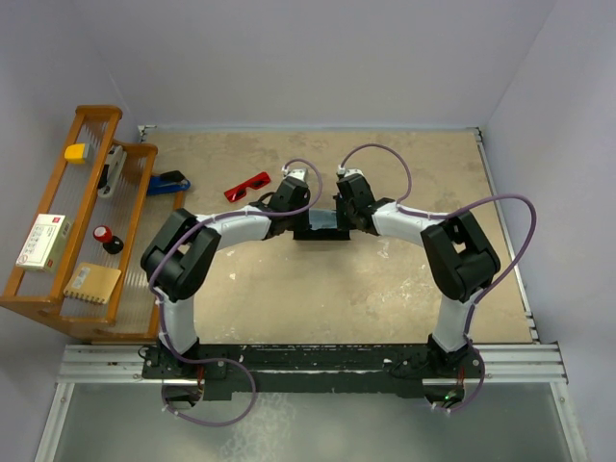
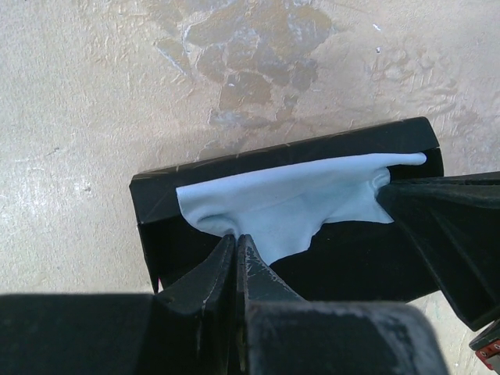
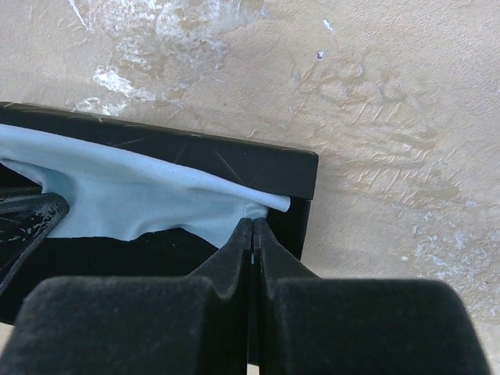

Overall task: Organize the sunglasses
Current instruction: Place the glasses cleaning cloth in the sunglasses case.

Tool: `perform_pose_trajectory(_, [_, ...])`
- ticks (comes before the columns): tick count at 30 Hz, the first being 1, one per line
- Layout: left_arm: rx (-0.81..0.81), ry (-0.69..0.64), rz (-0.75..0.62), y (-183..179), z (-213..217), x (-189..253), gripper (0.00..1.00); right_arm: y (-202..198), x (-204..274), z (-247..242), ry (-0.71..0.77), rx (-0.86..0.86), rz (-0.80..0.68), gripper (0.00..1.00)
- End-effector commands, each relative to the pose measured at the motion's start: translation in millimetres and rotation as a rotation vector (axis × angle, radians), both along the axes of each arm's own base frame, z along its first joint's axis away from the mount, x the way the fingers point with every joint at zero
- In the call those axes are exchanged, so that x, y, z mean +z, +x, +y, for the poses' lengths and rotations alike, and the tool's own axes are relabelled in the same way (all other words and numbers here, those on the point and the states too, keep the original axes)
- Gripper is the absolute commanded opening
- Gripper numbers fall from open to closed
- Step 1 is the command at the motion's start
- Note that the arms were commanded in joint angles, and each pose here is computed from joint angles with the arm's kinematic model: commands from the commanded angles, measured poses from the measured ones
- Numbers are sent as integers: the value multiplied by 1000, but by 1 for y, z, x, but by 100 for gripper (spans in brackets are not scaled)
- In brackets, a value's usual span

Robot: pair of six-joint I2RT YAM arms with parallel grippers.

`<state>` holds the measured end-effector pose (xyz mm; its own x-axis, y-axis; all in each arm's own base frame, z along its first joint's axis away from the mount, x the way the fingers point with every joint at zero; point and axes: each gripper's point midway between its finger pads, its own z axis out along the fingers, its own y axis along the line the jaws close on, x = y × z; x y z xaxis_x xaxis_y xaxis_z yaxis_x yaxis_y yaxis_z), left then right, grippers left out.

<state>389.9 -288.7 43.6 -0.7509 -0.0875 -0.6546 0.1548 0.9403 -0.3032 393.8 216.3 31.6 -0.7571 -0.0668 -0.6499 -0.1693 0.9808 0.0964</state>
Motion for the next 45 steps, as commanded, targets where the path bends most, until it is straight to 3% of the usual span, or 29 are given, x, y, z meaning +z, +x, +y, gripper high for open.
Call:
perform_pose_trajectory(1, [12, -35, -16, 7, -3, 2, 0, 11, 17, 0, 2, -7, -52, 0])
perform_pose_trajectory(45, [38, -33, -5, 22, 3, -9, 0, 21, 10, 7, 4, -3, -42, 0])
